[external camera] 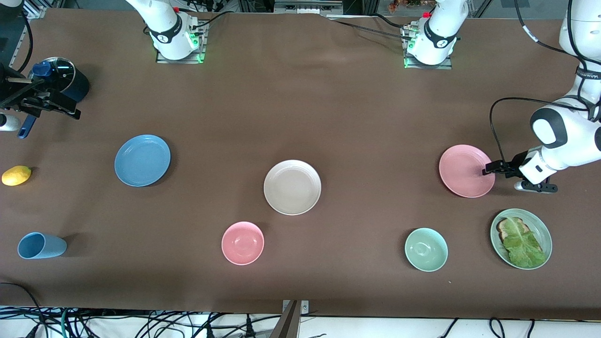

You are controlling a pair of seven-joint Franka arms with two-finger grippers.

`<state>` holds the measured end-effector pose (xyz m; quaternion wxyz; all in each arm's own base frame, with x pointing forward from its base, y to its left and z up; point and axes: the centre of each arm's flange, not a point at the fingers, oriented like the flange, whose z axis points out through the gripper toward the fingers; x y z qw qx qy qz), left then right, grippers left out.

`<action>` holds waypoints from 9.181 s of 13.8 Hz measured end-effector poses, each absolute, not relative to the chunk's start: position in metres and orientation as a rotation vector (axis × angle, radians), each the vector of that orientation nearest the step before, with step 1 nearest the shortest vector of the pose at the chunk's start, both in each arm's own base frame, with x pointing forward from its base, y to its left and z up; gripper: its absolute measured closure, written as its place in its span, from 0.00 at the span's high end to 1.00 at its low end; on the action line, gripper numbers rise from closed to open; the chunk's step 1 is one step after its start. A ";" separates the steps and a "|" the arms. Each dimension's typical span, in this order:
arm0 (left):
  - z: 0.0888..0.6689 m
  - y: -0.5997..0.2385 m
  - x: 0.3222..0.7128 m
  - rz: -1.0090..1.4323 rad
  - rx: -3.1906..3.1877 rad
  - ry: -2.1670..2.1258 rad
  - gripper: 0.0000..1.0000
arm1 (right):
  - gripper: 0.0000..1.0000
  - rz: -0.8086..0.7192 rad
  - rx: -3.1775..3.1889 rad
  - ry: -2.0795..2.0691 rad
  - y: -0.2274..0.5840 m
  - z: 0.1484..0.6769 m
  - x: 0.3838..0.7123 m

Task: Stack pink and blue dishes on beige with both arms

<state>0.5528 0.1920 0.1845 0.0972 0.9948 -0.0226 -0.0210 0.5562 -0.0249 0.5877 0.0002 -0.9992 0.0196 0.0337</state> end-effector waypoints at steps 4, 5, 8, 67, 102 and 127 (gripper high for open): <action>0.179 0.192 0.553 -0.055 2.942 -0.088 0.99 | 1.00 0.106 -3.139 0.062 -0.025 0.588 0.556; 0.179 0.192 0.553 -0.053 2.941 -0.093 0.98 | 1.00 0.106 -3.139 0.062 -0.025 0.588 0.556; 0.180 0.192 0.553 -0.038 2.927 -0.105 0.87 | 1.00 0.106 -3.139 0.062 -0.025 0.588 0.556; 0.284 -0.296 0.567 -0.136 2.926 0.156 0.04 | 1.00 0.108 -3.139 0.062 -0.025 0.587 0.556; 0.245 -0.409 0.587 -0.054 2.945 0.450 0.45 | 1.00 0.110 -3.139 0.062 -0.025 0.587 0.556; 0.482 0.033 0.640 -0.174 3.102 -0.310 0.86 | 1.00 0.267 -3.137 0.197 -0.078 0.459 0.594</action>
